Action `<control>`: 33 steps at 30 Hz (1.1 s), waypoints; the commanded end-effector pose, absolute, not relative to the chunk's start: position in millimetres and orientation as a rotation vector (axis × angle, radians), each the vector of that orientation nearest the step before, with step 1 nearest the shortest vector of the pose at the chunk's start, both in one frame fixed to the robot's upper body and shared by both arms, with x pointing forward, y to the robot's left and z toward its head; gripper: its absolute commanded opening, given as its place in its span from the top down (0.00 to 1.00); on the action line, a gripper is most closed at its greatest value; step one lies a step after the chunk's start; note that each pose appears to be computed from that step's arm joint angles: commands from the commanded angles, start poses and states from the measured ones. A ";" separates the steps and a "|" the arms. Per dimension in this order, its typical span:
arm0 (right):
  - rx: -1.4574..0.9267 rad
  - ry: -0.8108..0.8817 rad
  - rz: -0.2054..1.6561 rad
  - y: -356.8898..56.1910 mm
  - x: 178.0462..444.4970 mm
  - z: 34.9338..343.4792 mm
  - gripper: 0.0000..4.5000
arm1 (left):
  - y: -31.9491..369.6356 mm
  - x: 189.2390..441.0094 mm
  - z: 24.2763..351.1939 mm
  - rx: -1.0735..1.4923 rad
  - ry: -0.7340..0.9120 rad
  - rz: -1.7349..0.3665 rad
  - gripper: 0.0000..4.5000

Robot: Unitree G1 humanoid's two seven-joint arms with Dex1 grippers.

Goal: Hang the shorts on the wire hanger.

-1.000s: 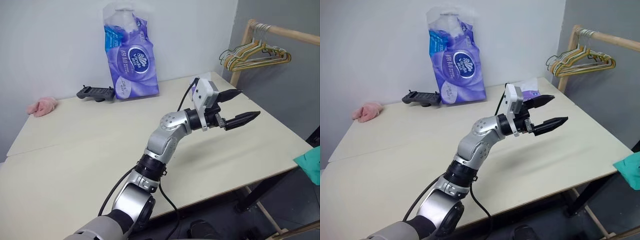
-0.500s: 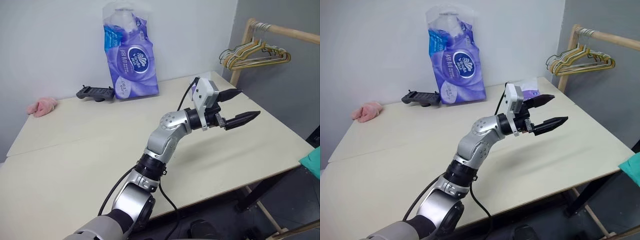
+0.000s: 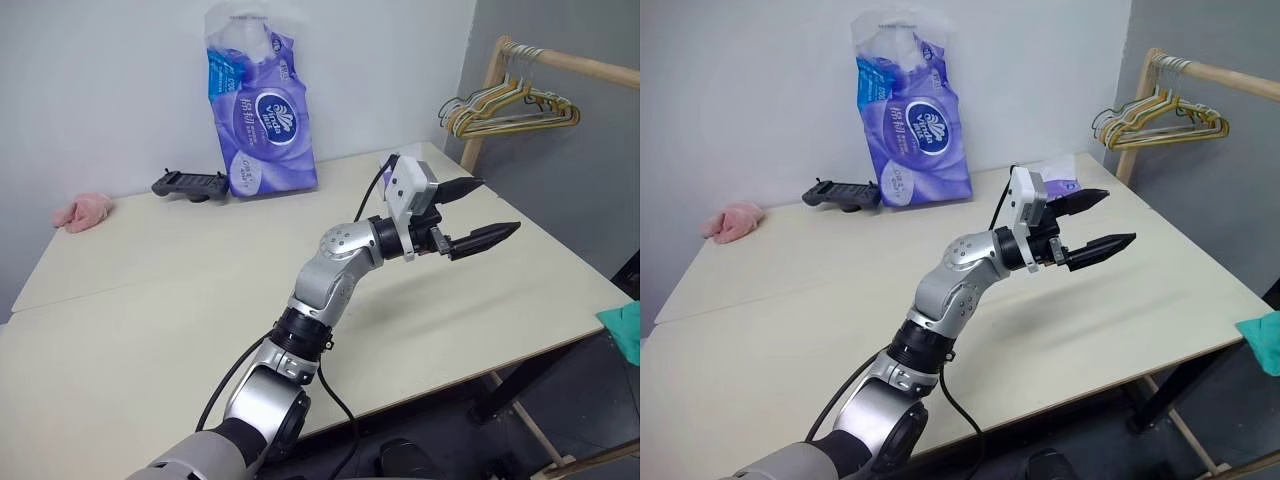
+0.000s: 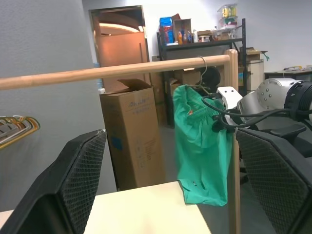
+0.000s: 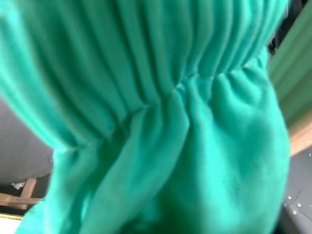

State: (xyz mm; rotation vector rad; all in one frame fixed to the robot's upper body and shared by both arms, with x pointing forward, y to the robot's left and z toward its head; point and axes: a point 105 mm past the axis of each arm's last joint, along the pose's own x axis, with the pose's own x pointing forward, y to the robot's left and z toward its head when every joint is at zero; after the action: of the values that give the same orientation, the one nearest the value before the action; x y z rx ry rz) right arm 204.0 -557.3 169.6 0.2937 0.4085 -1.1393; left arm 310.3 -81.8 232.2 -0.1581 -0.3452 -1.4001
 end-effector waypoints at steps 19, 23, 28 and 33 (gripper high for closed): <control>-0.128 0.322 -1.126 -463.2 182.3 197.8 0.01 | -76.6 310.5 247.2 -0.140 -0.404 -1.378 0.00; -0.213 0.277 -1.092 -433.9 186.4 207.3 0.01 | -76.2 310.9 246.6 -0.138 -0.402 -1.382 0.00; -0.223 0.234 -0.956 -376.9 209.8 206.0 0.01 | -72.3 313.5 244.8 -0.131 -0.395 -1.372 0.00; -0.243 0.172 -0.707 -324.8 250.4 213.0 0.01 | -65.1 319.3 242.5 -0.125 -0.384 -1.331 0.00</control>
State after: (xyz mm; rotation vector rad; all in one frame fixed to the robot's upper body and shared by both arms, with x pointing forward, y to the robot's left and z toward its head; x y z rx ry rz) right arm 241.1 -341.6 198.8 -0.2216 0.2465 -0.7822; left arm 318.1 -73.3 229.3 -0.1175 -0.3304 -1.3581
